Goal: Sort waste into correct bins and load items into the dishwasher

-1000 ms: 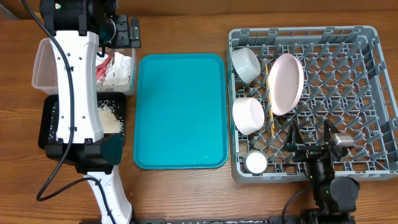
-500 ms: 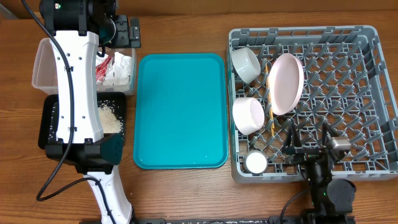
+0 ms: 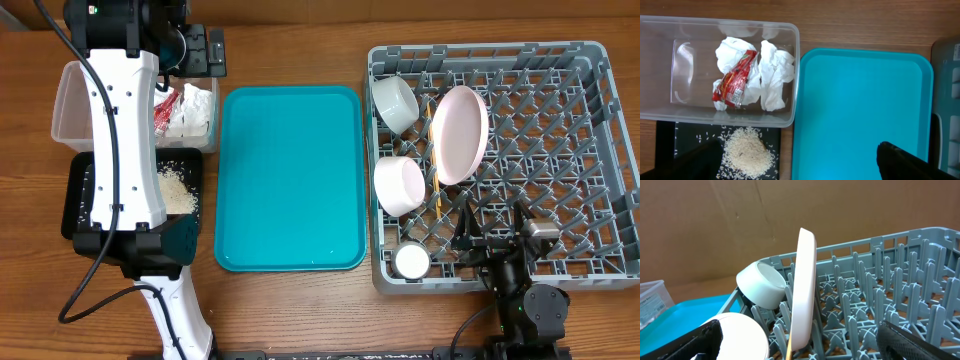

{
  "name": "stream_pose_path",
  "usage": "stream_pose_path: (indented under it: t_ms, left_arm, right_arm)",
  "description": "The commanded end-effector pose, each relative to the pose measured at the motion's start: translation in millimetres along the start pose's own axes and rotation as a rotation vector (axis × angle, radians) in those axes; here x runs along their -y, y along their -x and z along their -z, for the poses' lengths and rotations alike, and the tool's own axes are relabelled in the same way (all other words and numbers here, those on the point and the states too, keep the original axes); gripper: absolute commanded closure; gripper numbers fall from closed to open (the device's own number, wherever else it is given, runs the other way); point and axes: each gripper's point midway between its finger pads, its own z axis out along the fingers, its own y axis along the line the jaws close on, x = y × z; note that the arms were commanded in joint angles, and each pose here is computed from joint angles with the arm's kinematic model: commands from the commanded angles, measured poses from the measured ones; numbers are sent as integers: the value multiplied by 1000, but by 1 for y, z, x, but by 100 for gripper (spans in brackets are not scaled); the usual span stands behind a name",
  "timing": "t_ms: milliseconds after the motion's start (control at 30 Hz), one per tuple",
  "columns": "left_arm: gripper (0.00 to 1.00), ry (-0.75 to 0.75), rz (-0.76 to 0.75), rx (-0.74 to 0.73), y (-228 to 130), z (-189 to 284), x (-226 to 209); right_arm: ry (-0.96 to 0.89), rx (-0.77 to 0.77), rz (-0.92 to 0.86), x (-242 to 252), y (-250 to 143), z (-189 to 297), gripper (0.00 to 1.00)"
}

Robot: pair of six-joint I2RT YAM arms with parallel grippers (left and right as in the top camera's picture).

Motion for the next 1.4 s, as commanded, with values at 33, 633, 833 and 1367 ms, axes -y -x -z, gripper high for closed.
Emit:
stream_pose_path:
  t_ms: [33, 633, 833, 1367]
  left_arm:
    - [0, 0, 13, 36, 4, 11, 0]
    - [0, 38, -5, 23, 1, 12, -7]
    - [0, -48, -25, 188, 29, 38, 7]
    - [0, -200, -132, 743, -23, 89, 23]
  right_arm:
    - [0, 4, 1, 1, -2, 0, 0]
    - [-1, 4, 1, 1, -2, 0, 0]
    - [-1, 4, 1, 1, -2, 0, 0]
    - [-1, 4, 1, 1, -2, 0, 0]
